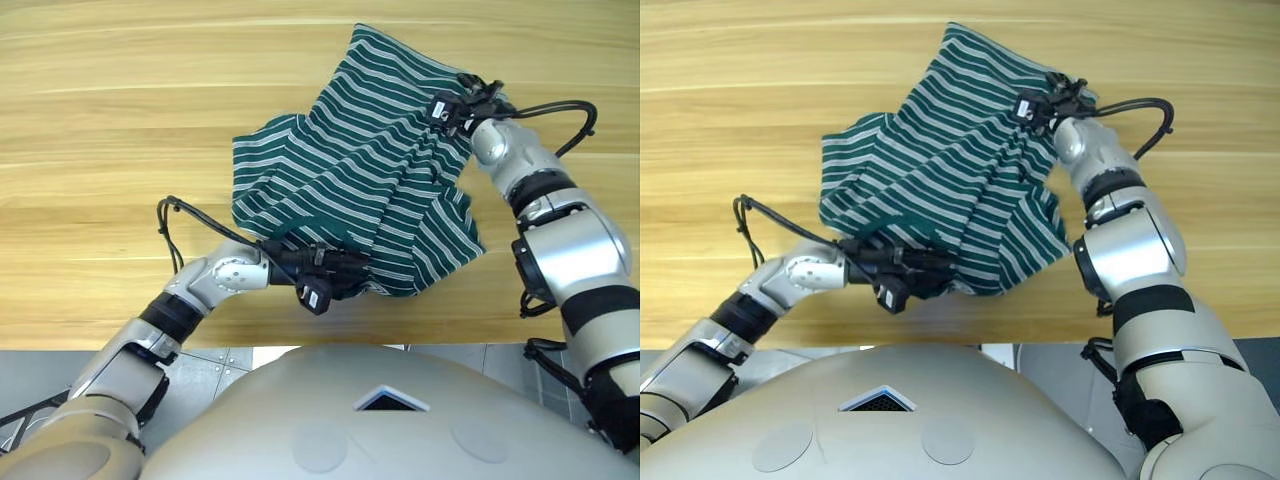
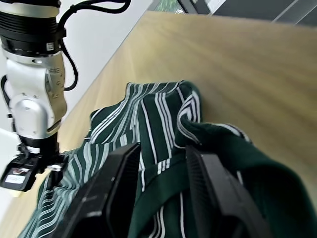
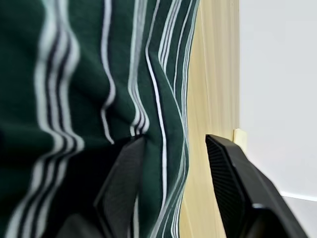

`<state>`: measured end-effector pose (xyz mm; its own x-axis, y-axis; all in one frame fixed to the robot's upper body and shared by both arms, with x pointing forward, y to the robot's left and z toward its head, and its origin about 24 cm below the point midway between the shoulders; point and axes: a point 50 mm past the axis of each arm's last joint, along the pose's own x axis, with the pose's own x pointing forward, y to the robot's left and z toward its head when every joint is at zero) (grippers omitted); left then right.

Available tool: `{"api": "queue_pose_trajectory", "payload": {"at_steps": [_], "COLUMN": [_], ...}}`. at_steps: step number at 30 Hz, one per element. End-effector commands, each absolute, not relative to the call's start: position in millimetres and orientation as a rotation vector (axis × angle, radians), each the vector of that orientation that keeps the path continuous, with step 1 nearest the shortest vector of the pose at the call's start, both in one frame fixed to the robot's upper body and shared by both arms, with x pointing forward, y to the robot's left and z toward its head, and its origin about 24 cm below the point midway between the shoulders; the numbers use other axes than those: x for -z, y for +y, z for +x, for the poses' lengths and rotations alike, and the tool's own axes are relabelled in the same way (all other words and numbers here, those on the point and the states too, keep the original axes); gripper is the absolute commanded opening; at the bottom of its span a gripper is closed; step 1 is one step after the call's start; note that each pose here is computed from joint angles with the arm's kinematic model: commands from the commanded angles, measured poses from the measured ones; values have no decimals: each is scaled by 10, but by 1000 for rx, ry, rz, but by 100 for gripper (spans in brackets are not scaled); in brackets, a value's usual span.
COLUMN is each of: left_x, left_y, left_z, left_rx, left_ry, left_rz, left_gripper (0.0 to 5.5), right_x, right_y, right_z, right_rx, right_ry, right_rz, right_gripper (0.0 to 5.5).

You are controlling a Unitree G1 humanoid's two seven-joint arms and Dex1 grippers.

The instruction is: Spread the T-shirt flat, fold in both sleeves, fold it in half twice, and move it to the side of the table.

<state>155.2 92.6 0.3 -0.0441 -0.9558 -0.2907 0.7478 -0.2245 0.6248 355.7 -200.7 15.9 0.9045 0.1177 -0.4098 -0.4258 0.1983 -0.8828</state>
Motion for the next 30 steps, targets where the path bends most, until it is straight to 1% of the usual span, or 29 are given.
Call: {"api": "queue_pose_trajectory", "payload": {"at_steps": [1, 6, 9, 10, 12, 14, 15, 16, 18, 19, 20, 21, 23, 24, 25, 27, 29, 30], "left_x": [244, 256, 236, 223, 192, 155, 135, 106, 49, 27, -27, -101, -403, -540, -626, -656, -628, -629], "left_y": [1069, 1101, 1077, 1055, 991, 950, 952, 958, 974, 977, 988, 996, 1043, 1078, 1094, 1066, 956, 911], "left_z": [1302, 1241, 1263, 1293, 1414, 1568, 1612, 1632, 1597, 1574, 1579, 1611, 1884, 2133, 2382, 2797, 3188, 3325], "left_rx": [1778, 1801, 1785, 1765, 1673, 1541, 1493, 1445, 1383, 1361, 1326, 1283, 1101, 987, 909, 841, 810, 795], "left_ry": [-149, -108, -142, -162, -196, -224, -240, -259, -292, -307, -340, -377, -490, -514, -515, -465, -392, -360], "left_rz": [734, 658, 646, 643, 635, 653, 665, 666, 641, 638, 637, 627, 593, 619, 689, 874, 1058, 1110], "left_gripper": [169, 169, 169, 169, 169, 169, 169, 169, 169, 169, 169, 169, 169, 169, 169, 169, 169, 169], "right_x": [-208, -257, -340, -390, -576, -879, -997, -1081, -1071, -1029, -929, -772, -519, -451, -453, -484, -468, -446], "right_y": [-2007, -2038, -1962, -1905, -1804, -1833, -1913, -2037, -2217, -2236, -2181, -2054, -1817, -1735, -1695, -1659, -1591, -1559], "right_z": [3596, 3624, 3678, 3704, 3757, 3809, 3818, 3787, 3629, 3539, 3423, 3279, 3054, 3006, 3024, 3110, 3157, 3168], "right_rx": [-383, -370, -367, -370, -388, -337, -287, -231, -193, -209, -250, -322, -435, -443, -401, -308, -283, -283], "right_ry": [280, 280, 225, 189, 46, -109, -159, -213, -277, -295, -296, -281, -248, -240, -239, -241, -236, -230], "right_rz": [-1338, -1351, -1330, -1279, -1154, -945, -872, -853, -933, -960, -956, -955, -972, -974, -956, -951, -943, -942], "right_gripper": [228, 228, 228, 228, 228, 228, 228, 228, 228, 228, 228, 228, 228, 228, 228, 228, 228, 228]}}
